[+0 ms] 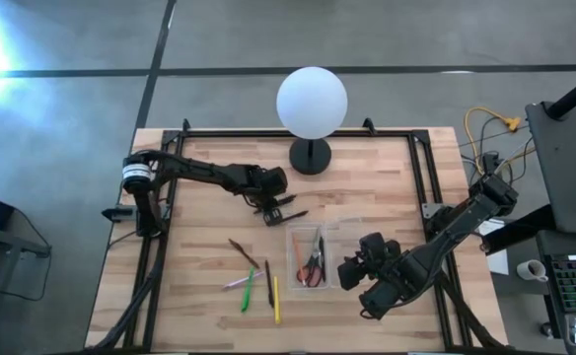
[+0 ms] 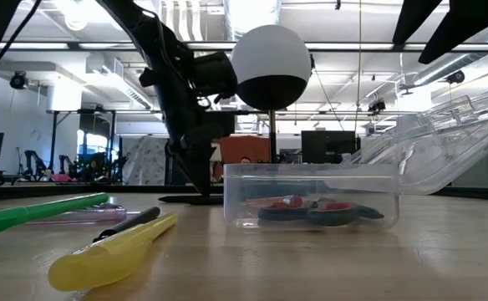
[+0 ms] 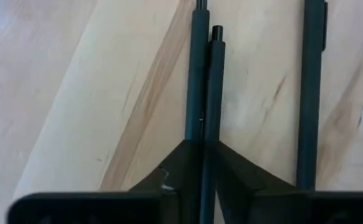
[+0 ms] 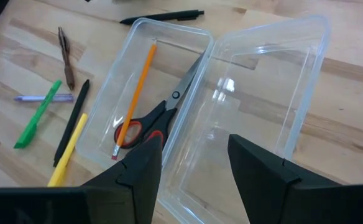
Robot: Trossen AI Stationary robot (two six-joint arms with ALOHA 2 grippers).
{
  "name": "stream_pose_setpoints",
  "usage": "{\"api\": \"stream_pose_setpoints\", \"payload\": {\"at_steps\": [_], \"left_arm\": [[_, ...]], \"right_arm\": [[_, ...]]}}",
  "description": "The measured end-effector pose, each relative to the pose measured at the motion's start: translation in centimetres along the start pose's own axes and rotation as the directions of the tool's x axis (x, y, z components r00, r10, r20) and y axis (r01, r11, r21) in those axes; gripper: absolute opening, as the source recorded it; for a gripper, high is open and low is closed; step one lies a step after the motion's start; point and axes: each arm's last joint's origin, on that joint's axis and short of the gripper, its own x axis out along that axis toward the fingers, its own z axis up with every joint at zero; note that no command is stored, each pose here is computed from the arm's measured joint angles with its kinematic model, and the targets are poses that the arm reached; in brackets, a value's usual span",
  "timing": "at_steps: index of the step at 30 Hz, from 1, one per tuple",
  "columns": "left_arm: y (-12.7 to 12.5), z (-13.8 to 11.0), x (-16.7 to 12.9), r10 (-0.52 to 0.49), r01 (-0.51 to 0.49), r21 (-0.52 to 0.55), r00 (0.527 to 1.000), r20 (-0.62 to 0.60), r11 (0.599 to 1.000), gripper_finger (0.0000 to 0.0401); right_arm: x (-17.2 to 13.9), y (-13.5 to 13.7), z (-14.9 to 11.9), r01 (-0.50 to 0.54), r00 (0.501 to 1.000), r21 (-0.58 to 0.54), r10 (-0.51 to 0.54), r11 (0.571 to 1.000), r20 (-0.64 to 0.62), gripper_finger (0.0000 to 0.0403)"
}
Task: Pick & place school supplies into a supply box
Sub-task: Put the black pen into the transparent supply box
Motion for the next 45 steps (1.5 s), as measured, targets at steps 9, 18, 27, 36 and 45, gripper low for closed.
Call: {"api": "stream_pose_setpoints", "payload": {"at_steps": [9, 18, 27, 36, 45], "left_arm": [[-0.1, 0.1, -1.3, -0.012, 0.011, 0.022, 1.0, 0.025, 1.0, 0.0004], [-0.4, -0.2, -0.9, -0.019, 0.018, 0.031, 0.999, 0.033, 0.999, 0.0005], [-0.4, -1.3, 0.0, -0.023, 0.022, 0.035, 0.999, 0.045, 0.999, 0.0005], [-0.5, -2.8, 0.8, -0.031, 0.03, 0.037, 0.999, 0.023, 0.999, 0.0005], [-1.1, -1.3, -0.3, -0.084, 0.084, -0.002, 0.994, 0.063, 0.996, 0.0005]], "right_arm": [[0.1, -0.1, 0.0, 0.003, 1.0, -0.003, -0.003, 1.0, 0.001, 0.0176], [0.1, -0.1, 0.0, 0.003, 1.0, -0.003, -0.003, 1.0, 0.001, 0.0176], [0.1, -0.1, 0.0, 0.003, 1.0, 0.002, -0.003, 1.0, 0.001, 0.0176], [0.1, -0.1, -0.1, 0.003, 1.0, 0.001, -0.003, 1.0, 0.001, 0.0176], [0.1, -0.1, -0.1, 0.004, 1.0, 0.002, -0.004, 1.0, 0.001, 0.0176]]}}
